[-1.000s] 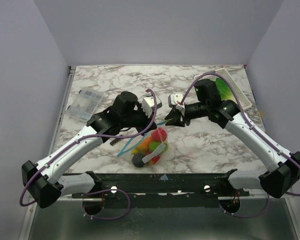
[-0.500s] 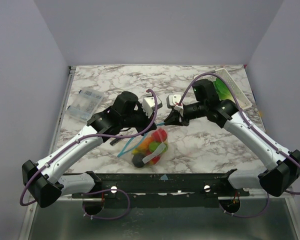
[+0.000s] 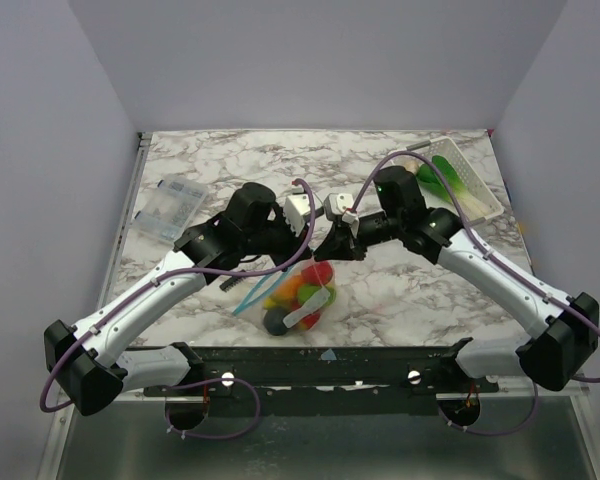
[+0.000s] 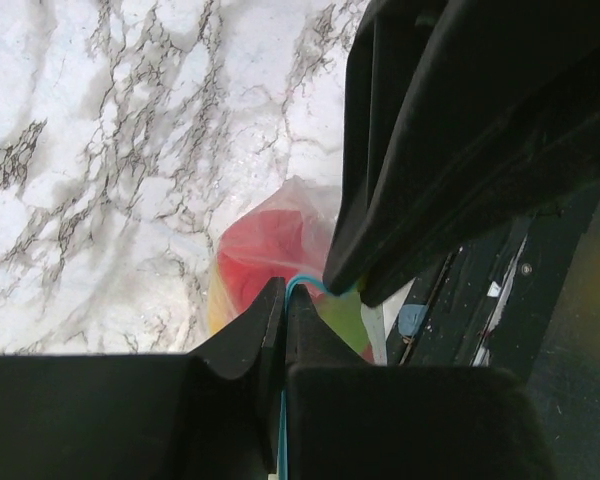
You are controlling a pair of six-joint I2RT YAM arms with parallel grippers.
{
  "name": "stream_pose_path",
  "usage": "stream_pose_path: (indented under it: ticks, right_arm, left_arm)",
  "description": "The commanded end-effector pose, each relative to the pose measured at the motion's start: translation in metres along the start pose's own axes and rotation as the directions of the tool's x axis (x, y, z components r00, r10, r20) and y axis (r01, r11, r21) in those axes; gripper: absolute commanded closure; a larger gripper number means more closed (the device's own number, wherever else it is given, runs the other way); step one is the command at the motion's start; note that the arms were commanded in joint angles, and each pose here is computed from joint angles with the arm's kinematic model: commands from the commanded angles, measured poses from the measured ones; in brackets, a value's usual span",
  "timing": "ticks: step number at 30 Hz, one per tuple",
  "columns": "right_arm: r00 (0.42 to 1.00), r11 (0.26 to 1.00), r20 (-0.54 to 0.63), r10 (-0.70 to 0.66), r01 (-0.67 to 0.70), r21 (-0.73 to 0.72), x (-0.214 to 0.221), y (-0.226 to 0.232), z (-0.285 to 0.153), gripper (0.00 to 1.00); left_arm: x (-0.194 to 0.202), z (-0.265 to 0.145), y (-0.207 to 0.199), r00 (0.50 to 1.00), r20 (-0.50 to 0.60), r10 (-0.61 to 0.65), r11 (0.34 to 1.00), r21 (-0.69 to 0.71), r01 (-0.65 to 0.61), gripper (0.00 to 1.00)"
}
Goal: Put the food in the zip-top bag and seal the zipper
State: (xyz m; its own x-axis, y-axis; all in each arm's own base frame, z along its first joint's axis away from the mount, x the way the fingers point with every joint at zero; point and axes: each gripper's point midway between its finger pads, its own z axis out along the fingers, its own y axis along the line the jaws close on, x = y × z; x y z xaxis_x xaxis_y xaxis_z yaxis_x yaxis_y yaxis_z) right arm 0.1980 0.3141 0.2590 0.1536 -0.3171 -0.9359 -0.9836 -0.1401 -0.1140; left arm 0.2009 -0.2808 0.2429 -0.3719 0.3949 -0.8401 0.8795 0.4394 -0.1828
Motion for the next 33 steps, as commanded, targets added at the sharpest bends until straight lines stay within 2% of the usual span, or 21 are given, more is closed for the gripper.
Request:
stream_pose_path:
  ticks: [1, 3, 6, 10, 12, 17, 21, 25, 28, 33]
  right_arm:
    - [0.991, 0.997, 0.13, -0.026, 0.035, -0.065, -0.023, 0.004, 0.019, 0.92]
    - [0.99, 0.998, 0.142, -0.011, 0.019, -0.058, -0.022, 0.002, 0.022, 0.92]
    - [0.993, 0.999, 0.115, 0.033, -0.038, 0.033, -0.017, -0.011, 0.02, 0.84]
    - [0.993, 0.968, 0.036, 0.115, -0.12, 0.222, -0.001, -0.025, 0.003, 0.63]
    - [0.988, 0.949, -0.006, 0.155, -0.147, 0.28, 0.008, -0.023, -0.008, 0.56]
    - [0.979, 0.948, -0.117, 0.166, -0.126, 0.292, 0.026, 0.005, -0.033, 0.48]
    - [0.967, 0.925, -0.161, 0.196, -0.127, 0.359, 0.033, 0.004, -0.047, 0.39]
    - [0.962, 0.924, -0.159, 0.22, -0.154, 0.349, 0.024, 0.004, -0.048, 0.38]
    - [0.963, 0.94, -0.181, 0.198, -0.134, 0.313, 0.022, 0.004, -0.046, 0.38]
    - [0.965, 0.934, -0.203, 0.167, -0.089, 0.345, 0.025, -0.011, -0.044, 0.39]
  left_arm:
    - [-0.023, -0.003, -0.012, 0.995, 0.095, 0.045, 0.998, 0.049, -0.05, 1.0]
    - [-0.022, -0.004, -0.013, 0.994, 0.102, 0.048, 0.997, 0.051, -0.054, 1.0]
    - [-0.017, -0.004, -0.012, 0.995, 0.09, 0.048, 0.998, 0.044, -0.052, 1.0]
    - [-0.012, -0.005, -0.009, 0.996, 0.079, 0.043, 0.999, 0.027, -0.046, 1.0]
    - [-0.011, -0.004, -0.009, 0.996, 0.077, 0.043, 0.999, 0.026, -0.045, 1.0]
    - [-0.009, -0.001, -0.01, 0.996, 0.074, 0.041, 0.998, 0.037, -0.044, 1.0]
    - [-0.01, 0.0, -0.01, 0.996, 0.075, 0.042, 0.998, 0.045, -0.045, 1.0]
    - [-0.011, 0.0, -0.011, 0.996, 0.075, 0.041, 0.998, 0.047, -0.045, 1.0]
    - [-0.011, -0.001, -0.01, 0.995, 0.076, 0.069, 0.996, 0.046, -0.072, 1.0]
    - [-0.009, -0.001, -0.011, 0.995, 0.073, 0.072, 0.996, 0.051, -0.076, 1.0]
